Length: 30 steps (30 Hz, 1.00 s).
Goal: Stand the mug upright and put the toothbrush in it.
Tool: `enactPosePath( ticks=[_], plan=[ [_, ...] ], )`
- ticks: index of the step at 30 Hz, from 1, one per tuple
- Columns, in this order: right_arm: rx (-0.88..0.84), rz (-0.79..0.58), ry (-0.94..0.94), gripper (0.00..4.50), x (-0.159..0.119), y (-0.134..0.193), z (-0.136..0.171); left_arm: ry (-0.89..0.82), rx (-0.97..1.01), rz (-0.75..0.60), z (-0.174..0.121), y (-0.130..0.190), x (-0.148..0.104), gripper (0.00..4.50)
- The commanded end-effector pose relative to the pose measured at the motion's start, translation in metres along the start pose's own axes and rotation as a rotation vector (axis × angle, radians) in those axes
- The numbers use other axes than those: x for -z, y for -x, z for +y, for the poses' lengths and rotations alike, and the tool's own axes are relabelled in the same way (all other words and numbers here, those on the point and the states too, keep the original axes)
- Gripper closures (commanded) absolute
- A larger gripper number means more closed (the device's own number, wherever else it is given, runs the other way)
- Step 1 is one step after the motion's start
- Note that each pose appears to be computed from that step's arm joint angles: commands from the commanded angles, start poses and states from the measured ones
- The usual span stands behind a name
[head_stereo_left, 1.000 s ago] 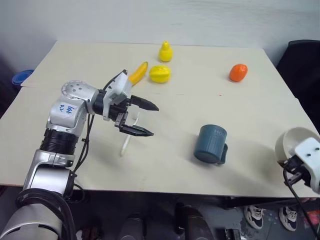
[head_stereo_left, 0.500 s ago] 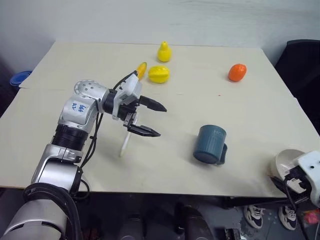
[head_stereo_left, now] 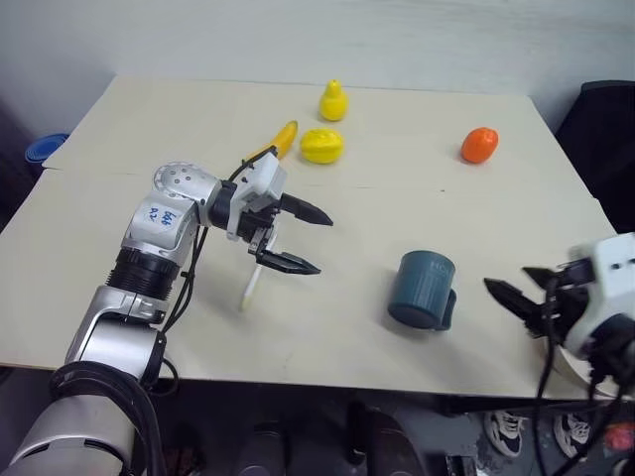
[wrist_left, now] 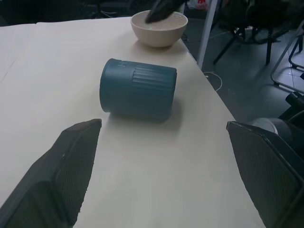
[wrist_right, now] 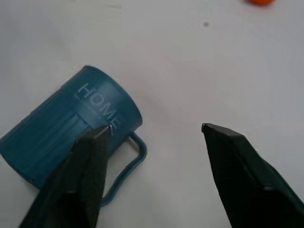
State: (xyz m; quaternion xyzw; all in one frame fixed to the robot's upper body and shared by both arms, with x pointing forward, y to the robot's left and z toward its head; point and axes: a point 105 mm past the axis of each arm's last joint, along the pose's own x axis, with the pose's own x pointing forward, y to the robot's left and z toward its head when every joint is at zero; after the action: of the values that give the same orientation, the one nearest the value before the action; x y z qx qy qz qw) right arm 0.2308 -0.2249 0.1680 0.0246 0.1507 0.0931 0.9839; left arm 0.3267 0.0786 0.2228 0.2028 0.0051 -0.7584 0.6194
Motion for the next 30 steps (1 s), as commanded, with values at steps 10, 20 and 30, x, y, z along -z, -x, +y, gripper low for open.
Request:
enactPosePath(
  ticks=[10, 20, 30],
  plan=[
    [0.022, 0.008, -0.307, 1.22, 0.025, -0.027, 0.010, -0.052, 0.034, 0.025, -0.005, 0.008, -0.006, 0.00],
    [-0.013, 0.117, -0.314, 1.22, 0.038, -0.044, 0.016, -0.060, 0.024, 0.028, -0.006, 0.011, -0.010, 0.00],
    [-0.027, 0.268, -0.120, 1.60, 0.050, -0.056, 0.014, -0.091, 0.043, 0.020, -0.004, -0.001, -0.013, 0.00]
  ],
)
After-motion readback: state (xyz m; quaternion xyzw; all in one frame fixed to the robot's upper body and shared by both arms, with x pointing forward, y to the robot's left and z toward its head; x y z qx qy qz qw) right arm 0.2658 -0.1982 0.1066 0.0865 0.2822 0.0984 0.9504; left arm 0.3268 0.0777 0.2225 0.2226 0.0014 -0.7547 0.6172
